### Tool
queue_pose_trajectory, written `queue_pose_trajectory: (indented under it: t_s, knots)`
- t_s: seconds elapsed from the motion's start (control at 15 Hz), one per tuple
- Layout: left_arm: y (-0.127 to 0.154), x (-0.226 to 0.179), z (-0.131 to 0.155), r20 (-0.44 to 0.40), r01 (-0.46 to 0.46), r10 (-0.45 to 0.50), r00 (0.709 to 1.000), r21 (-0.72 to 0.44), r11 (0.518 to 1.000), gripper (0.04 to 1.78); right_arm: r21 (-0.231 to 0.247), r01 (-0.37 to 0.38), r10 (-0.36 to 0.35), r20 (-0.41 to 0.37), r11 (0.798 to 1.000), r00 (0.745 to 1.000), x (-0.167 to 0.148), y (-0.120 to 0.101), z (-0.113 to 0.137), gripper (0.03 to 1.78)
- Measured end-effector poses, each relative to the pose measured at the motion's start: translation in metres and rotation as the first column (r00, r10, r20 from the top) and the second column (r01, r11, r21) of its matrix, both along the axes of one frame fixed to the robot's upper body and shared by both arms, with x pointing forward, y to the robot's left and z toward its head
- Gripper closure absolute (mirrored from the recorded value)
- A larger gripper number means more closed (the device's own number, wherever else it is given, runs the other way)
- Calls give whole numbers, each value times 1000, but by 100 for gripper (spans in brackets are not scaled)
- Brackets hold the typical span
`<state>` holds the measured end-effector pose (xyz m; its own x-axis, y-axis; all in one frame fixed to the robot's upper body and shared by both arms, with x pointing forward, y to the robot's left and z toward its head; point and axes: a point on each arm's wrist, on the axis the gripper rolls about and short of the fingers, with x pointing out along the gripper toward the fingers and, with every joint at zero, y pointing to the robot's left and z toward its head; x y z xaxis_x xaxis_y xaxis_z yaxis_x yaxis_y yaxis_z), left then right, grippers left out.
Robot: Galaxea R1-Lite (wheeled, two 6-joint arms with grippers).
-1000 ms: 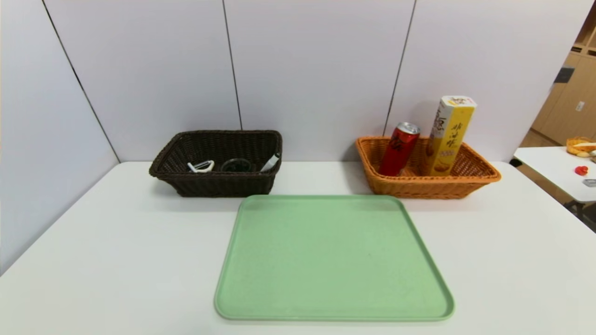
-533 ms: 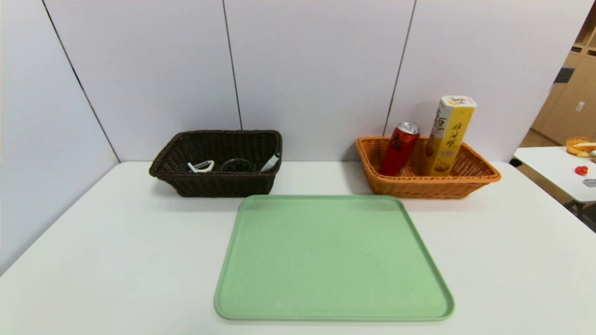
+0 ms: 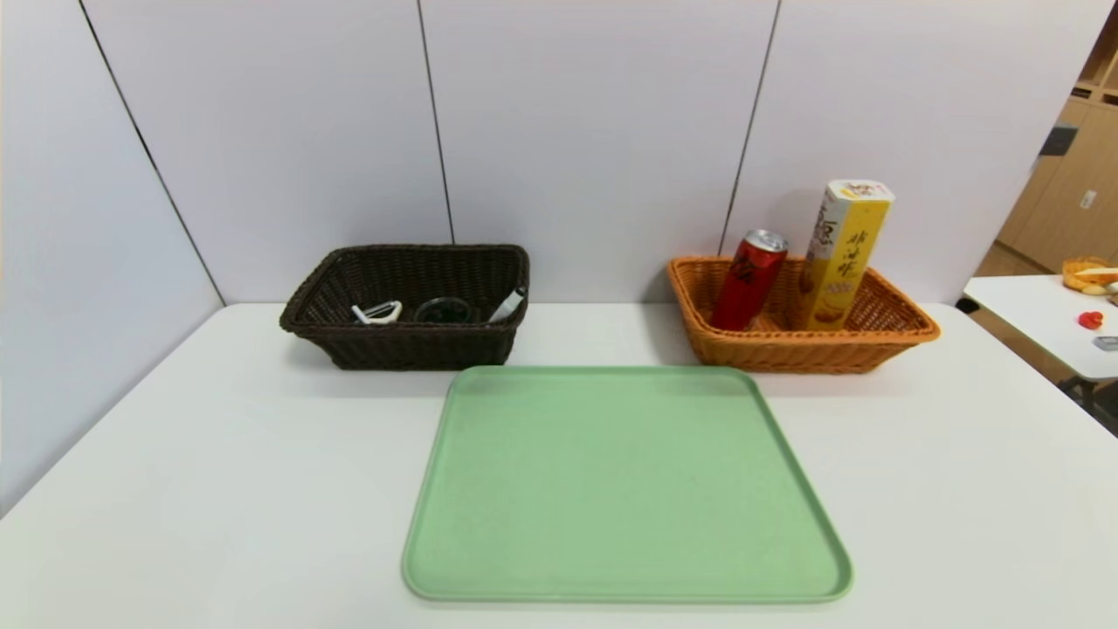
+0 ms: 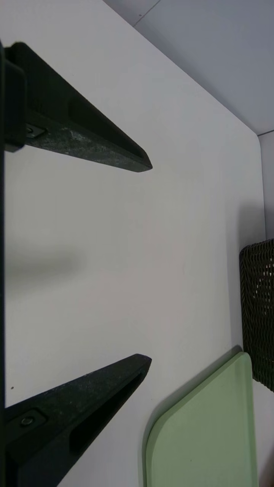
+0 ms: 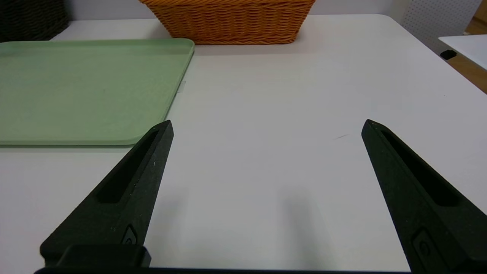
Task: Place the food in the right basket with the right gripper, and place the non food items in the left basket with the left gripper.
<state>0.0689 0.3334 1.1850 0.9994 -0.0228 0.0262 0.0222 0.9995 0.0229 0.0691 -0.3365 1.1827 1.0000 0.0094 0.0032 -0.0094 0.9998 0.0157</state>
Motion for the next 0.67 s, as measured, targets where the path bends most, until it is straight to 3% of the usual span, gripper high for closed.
queue_pose_trajectory:
  t_s: [0.33, 0.53, 0.67]
  knots:
    - [0, 0, 0, 0, 0, 0, 1000, 0, 1000, 13, 23, 18, -18, -1, 1000, 1000, 0, 0, 0, 10]
    - [0, 0, 0, 0, 0, 0, 1000, 0, 1000, 13, -4, 10, -10, 3, 1000, 1000, 0, 0, 0, 10]
    - [0, 0, 0, -1, -1, 1, 1000, 0, 1000, 13, 23, 18, -18, 0, 1000, 1000, 0, 0, 0, 10]
